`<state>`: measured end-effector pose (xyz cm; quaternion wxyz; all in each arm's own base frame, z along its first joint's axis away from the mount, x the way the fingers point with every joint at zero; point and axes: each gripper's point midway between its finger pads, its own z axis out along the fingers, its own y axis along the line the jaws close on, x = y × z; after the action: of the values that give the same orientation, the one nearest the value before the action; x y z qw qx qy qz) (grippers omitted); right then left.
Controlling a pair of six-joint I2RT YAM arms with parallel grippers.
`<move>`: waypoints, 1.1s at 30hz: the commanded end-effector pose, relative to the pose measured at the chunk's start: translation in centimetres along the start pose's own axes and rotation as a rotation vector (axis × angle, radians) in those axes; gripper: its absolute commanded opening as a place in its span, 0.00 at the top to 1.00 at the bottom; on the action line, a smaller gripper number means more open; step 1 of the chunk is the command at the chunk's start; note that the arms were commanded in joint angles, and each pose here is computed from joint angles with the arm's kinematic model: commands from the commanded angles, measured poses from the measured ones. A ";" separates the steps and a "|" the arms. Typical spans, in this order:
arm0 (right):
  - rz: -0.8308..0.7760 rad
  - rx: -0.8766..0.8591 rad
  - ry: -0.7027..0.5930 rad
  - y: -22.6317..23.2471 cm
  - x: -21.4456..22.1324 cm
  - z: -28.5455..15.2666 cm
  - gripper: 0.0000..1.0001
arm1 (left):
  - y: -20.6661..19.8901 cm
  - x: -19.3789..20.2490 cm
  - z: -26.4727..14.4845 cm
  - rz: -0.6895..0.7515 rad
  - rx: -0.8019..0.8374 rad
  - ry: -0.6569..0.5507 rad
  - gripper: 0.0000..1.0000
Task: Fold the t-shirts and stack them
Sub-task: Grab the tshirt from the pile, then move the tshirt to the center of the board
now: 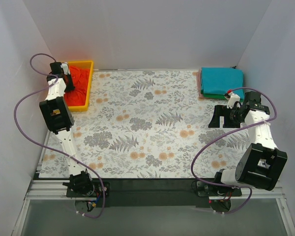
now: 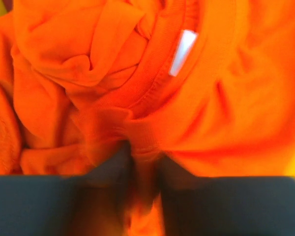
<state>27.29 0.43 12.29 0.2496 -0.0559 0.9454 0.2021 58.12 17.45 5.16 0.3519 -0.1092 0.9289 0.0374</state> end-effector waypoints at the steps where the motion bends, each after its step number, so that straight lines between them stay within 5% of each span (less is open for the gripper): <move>1: -0.024 -0.018 -0.015 0.5 -0.2 -0.2 0.02 | 0.0 -6.2 -5.7 -0.009 -0.003 -0.159 0.99; 21: -0.039 -0.048 -0.033 1.3 -0.4 -0.5 0.02 | -2.7 -26.0 -34.2 -0.049 0.116 -0.904 1.00; 28: -0.039 -0.048 -0.036 1.3 -0.5 -0.6 0.02 | -8.2 -27.8 -44.0 -0.030 0.422 -1.080 1.00; 33: -0.039 -0.046 -0.037 1.3 -0.6 -0.6 0.02 | -14.5 -25.9 -48.9 0.036 0.662 -1.082 1.00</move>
<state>27.33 0.87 12.73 0.2584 -0.0668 0.9399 0.2130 54.22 7.66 52.49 0.7592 -0.0247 0.6409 -0.1107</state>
